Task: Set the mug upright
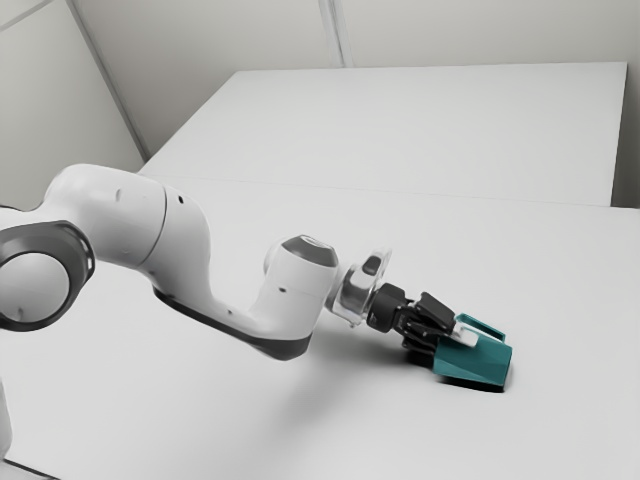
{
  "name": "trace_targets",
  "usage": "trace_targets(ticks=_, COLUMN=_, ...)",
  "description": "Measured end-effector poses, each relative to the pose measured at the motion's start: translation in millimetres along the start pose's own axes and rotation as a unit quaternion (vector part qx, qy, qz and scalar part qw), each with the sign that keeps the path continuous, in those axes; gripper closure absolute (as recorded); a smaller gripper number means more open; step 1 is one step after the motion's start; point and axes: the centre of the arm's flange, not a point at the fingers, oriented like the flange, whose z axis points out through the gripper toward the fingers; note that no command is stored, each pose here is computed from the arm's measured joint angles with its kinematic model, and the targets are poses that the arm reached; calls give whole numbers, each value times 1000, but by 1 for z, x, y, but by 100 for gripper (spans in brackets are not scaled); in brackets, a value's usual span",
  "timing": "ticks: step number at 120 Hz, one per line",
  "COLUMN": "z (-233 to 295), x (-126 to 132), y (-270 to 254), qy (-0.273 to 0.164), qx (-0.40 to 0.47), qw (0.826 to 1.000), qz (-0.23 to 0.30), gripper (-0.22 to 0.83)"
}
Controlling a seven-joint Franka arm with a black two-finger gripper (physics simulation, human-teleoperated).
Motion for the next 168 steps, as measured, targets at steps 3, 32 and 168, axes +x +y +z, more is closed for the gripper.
trace_targets(ticks=3, z=0, x=0, y=0, qy=0, qx=0, qw=1000, qz=3, gripper=52)
trace_targets(ticks=32, z=0, x=1, y=2, qy=1, qx=-2, qw=1000, qz=27, gripper=71)
trace_targets(ticks=168, z=-182, x=28, y=86, qy=-140, qx=537, qw=809, qz=193, gripper=78)
